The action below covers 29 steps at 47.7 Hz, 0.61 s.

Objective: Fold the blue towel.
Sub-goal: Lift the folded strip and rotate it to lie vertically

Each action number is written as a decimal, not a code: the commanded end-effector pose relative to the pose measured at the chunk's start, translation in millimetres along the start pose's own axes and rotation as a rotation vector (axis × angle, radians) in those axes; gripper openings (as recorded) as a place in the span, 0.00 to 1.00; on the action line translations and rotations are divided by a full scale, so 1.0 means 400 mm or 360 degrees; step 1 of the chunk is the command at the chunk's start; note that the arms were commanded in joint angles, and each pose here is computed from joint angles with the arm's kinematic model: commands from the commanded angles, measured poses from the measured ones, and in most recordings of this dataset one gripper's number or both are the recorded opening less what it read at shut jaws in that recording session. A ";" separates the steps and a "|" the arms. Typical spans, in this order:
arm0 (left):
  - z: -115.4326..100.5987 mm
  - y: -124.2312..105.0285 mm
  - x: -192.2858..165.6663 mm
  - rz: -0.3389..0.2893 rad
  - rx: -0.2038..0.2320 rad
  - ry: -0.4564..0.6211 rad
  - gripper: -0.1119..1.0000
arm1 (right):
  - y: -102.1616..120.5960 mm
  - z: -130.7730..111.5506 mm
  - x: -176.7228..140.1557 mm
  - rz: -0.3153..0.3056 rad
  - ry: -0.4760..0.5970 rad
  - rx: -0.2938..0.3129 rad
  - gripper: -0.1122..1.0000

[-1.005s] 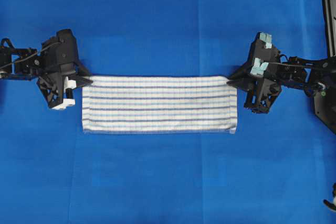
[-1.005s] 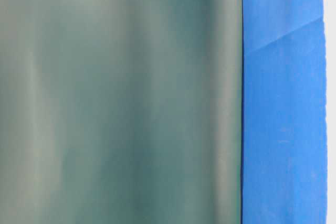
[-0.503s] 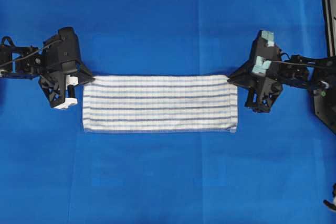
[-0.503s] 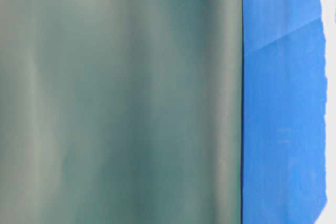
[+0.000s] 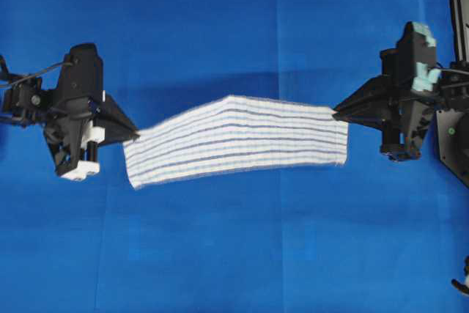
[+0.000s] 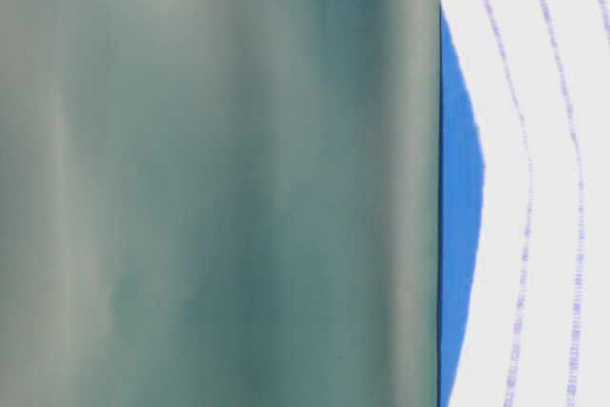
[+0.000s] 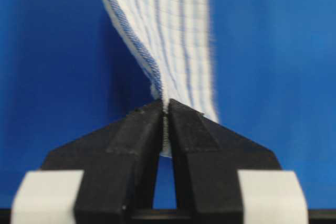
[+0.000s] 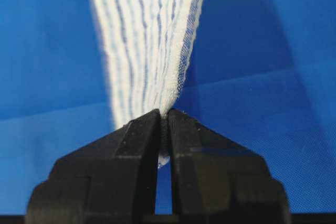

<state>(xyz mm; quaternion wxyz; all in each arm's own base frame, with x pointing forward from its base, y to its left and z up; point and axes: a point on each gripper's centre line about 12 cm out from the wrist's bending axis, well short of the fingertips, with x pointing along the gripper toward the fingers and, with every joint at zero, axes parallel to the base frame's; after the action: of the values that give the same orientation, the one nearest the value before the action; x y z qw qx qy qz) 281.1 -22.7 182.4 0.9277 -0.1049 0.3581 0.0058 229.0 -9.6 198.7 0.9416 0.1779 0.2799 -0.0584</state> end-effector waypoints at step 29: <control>0.166 -0.136 0.089 -0.0211 -0.0038 -0.0275 0.12 | -0.154 0.187 0.073 -0.0386 -0.0218 -0.0106 0.15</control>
<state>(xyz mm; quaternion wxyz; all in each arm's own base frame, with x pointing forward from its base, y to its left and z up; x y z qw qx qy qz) 341.6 -58.1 202.4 0.9460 -0.1384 0.2915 -0.0316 268.8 -82.6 208.7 0.9447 0.1169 0.2601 -0.1621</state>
